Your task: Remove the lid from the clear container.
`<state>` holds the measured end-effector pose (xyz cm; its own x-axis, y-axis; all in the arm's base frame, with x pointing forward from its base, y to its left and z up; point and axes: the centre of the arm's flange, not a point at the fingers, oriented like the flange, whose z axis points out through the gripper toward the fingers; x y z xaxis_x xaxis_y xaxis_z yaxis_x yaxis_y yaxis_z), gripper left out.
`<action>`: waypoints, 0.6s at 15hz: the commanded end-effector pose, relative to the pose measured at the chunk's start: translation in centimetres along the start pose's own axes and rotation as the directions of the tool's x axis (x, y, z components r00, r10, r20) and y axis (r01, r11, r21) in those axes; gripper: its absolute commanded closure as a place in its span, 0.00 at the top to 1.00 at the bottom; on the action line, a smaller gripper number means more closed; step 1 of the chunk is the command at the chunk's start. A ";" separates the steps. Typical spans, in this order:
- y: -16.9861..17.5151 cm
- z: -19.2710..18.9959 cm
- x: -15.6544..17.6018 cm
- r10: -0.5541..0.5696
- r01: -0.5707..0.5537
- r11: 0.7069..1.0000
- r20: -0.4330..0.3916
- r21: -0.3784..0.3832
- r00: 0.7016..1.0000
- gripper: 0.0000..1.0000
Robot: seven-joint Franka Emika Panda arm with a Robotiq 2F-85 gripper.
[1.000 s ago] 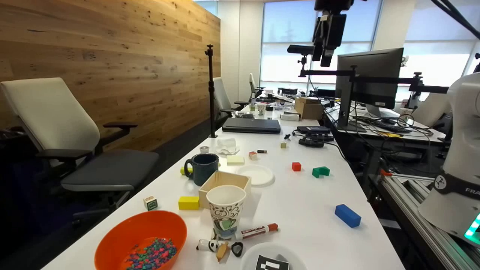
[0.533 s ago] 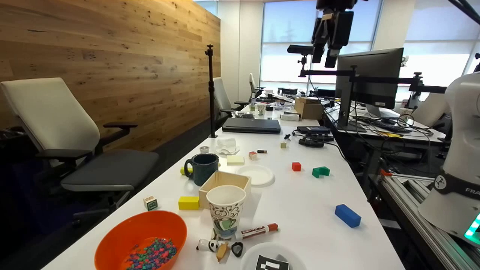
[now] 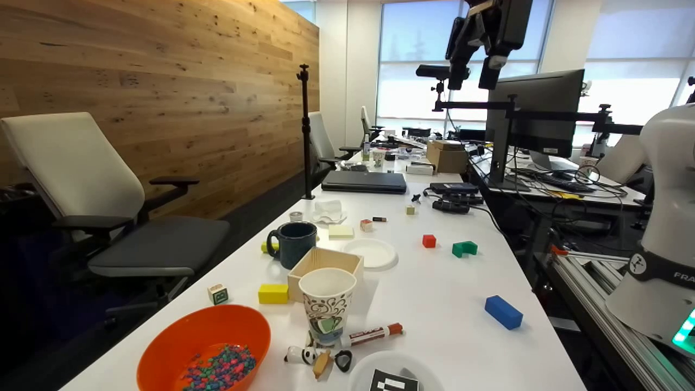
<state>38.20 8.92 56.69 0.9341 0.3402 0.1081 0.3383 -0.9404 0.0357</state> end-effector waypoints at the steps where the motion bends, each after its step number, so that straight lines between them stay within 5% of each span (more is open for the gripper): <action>1: 0.0 0.0 0.0 -0.002 0.002 1.000 -0.001 0.000 1.000 1.00; 9: -4.9 2.2 3.6 0.168 -0.149 0.979 -0.138 0.140 0.976 1.00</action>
<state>39.21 11.76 55.98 0.9526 0.2287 0.2005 0.2443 -0.9681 -0.0564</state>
